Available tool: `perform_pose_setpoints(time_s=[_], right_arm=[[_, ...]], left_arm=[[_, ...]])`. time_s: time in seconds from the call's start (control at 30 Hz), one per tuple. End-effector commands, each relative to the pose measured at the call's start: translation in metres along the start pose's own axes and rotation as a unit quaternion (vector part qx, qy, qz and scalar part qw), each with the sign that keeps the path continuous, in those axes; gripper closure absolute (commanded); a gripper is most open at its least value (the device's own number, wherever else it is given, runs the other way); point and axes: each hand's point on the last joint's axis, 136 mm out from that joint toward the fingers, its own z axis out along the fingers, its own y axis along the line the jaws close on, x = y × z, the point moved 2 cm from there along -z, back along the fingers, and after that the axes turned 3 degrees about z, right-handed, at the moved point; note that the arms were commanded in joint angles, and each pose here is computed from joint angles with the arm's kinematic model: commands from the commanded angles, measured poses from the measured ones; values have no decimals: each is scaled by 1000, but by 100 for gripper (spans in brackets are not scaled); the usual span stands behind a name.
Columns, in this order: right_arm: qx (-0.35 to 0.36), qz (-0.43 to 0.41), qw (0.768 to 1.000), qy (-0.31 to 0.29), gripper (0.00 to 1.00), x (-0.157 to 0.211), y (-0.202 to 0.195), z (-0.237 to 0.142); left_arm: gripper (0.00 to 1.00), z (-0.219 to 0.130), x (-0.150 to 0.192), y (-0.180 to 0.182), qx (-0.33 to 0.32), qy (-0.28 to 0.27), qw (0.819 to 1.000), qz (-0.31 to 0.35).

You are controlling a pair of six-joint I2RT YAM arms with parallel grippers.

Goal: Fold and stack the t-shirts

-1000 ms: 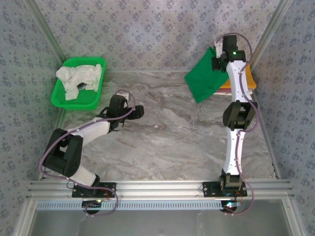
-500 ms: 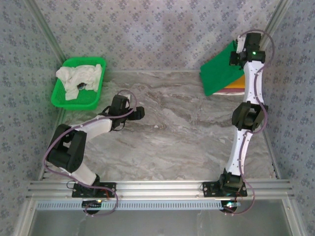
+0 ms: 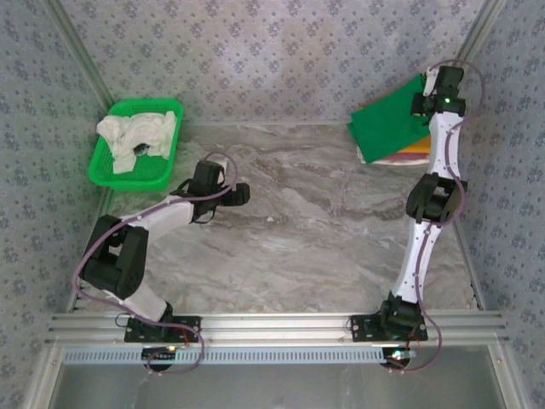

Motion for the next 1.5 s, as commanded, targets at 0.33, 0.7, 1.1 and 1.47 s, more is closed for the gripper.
perform_pose_setpoints(time_s=[0.33,0.7,1.1,1.47], right_arm=[[133,68,987,-64,9,-7,-80,20],[38,71,991,-102,0,-2,18,-114],[4,3,994,-106,0,201,104,-217],[-17,-19,992,-124,0,261,108,-181]], left_arm=[[1,-35,-36,-1,-31,-48,998,21],[0,-86,-56,62,-100,-225,969,-8],[0,-114,-14,118,-233,-287,926,80],[0,-86,8,152,-244,-267,928,91]])
